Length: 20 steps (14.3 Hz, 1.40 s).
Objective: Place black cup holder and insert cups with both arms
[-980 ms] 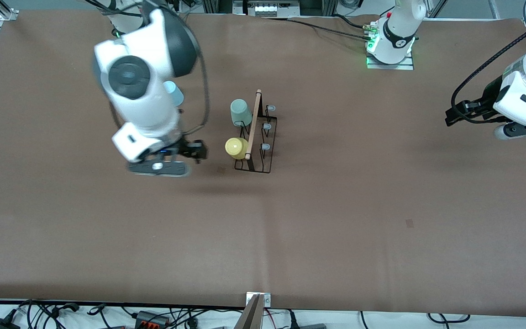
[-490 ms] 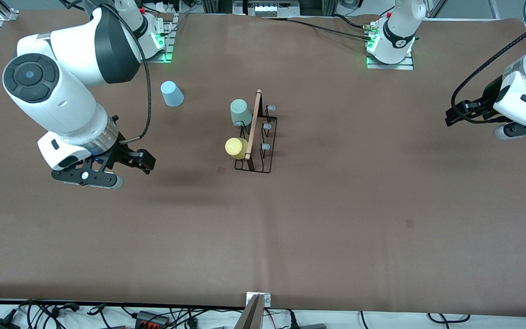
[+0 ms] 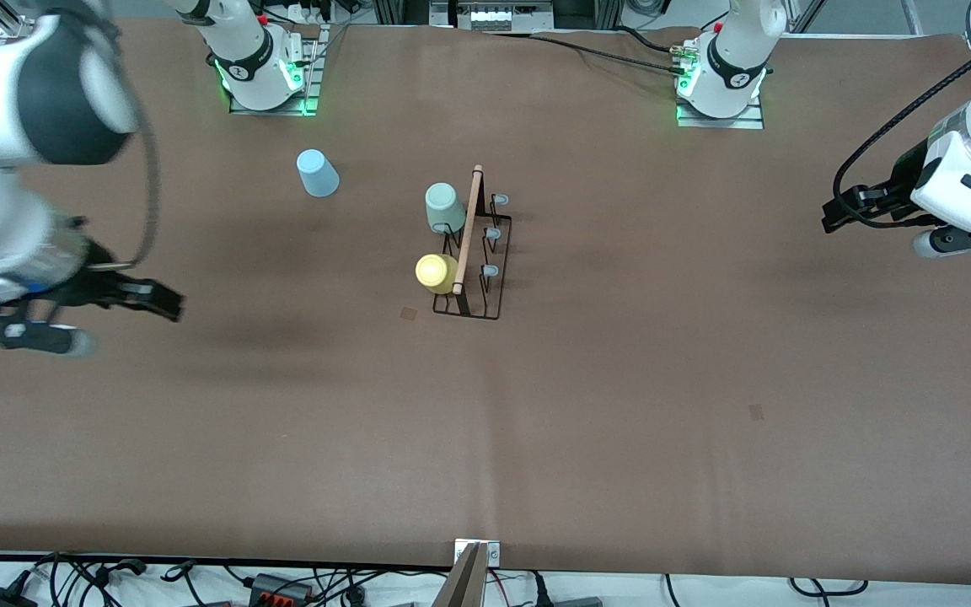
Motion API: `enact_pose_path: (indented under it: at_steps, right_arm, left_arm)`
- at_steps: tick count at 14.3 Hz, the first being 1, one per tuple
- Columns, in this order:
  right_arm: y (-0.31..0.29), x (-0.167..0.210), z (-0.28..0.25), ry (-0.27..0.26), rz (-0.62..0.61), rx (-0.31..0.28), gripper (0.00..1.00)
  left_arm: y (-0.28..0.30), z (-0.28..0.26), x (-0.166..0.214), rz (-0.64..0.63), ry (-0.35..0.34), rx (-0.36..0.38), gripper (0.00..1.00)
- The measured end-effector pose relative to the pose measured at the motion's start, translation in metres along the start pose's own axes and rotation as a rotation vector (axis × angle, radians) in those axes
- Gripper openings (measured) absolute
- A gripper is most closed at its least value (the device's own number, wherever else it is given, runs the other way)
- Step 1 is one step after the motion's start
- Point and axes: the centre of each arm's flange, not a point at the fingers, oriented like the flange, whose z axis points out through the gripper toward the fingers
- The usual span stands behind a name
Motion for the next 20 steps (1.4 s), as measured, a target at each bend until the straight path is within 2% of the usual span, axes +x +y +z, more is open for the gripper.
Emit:
enact_pose_path:
  at_steps: [5, 9, 15, 20]
  right_arm:
    - [0.05, 0.004, -0.02, 0.027, -0.026, 0.006, 1.0]
    - [0.085, 0.004, -0.023, 0.025, -0.032, 0.009, 1.0]
    - [0.093, -0.017, -0.036, 0.028, -0.125, 0.017, 1.0]
    - [0.1, -0.047, -0.025, 0.035, -0.13, 0.027, 1.0]
  left_arm:
    - [0.0, 0.0, 0.0, 0.0, 0.0, 0.0, 1.0]
    - [0.0, 0.0, 0.0, 0.0, 0.0, 0.0, 1.0]
    - [0.0, 0.0, 0.0, 0.0, 0.0, 0.0, 1.0]
    - [0.0, 0.0, 0.0, 0.0, 0.0, 0.0, 1.0]
